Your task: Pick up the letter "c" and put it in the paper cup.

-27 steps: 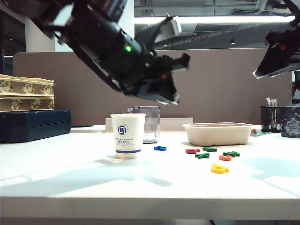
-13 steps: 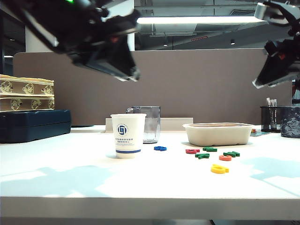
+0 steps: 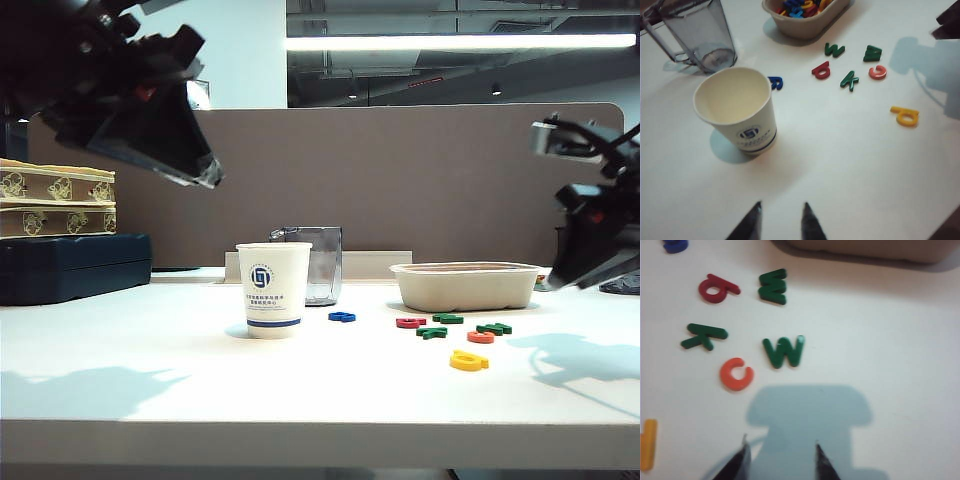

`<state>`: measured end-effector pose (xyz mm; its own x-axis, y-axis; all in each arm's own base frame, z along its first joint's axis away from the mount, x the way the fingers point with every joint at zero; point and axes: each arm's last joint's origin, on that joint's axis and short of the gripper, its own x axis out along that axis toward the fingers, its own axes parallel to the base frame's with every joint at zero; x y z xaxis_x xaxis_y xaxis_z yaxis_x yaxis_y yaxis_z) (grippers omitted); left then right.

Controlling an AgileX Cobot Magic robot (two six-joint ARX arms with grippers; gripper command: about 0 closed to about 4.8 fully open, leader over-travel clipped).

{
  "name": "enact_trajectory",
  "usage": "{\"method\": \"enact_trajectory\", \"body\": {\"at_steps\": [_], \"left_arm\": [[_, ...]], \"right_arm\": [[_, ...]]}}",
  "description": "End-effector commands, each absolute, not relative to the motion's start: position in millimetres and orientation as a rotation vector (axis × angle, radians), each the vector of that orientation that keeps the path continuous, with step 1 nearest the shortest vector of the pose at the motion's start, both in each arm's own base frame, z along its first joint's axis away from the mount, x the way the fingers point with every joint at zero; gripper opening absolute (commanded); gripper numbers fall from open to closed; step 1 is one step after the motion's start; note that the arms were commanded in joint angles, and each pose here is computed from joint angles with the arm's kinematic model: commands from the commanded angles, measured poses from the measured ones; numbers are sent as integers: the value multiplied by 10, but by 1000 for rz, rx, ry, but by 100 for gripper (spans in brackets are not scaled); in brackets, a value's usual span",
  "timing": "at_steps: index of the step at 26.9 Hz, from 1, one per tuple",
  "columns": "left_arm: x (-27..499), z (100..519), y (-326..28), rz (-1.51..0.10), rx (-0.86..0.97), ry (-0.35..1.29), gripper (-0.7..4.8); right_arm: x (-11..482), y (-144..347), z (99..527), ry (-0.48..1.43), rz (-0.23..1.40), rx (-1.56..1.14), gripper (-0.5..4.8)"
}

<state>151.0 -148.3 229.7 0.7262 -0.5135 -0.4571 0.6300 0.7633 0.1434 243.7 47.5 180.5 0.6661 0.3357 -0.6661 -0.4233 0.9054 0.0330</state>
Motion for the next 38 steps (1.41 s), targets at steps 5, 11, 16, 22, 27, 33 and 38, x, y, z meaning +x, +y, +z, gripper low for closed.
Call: {"method": "enact_trajectory", "body": {"at_steps": [5, 11, 16, 22, 27, 33, 38], "left_arm": [[1508, 2299, -1473, -617, 297, 395, 98], [1509, 2301, -1473, -616, 294, 394, 98], [1509, 2301, -1473, -616, 294, 394, 98], [1509, 2301, -1473, -616, 294, 394, 98], [1510, 2302, -1473, -615, 293, 393, 98], [1518, 2319, -1475, -598, 288, 374, 98], [1519, 2320, -1476, -598, 287, 372, 97]], "right_arm": [[2529, 550, 1681, 746, 508, -48, 199], [2522, 639, 1689, 727, 568, -50, 203], [2516, 664, 1688, 718, 582, -88, 203], [2530, 667, 1639, 739, 582, -83, 203], [2556, 675, 1580, 753, 587, -75, 203], [2598, 685, 1532, 741, 591, -85, 203], [2656, 698, 1407, 753, 594, -90, 203]]}}
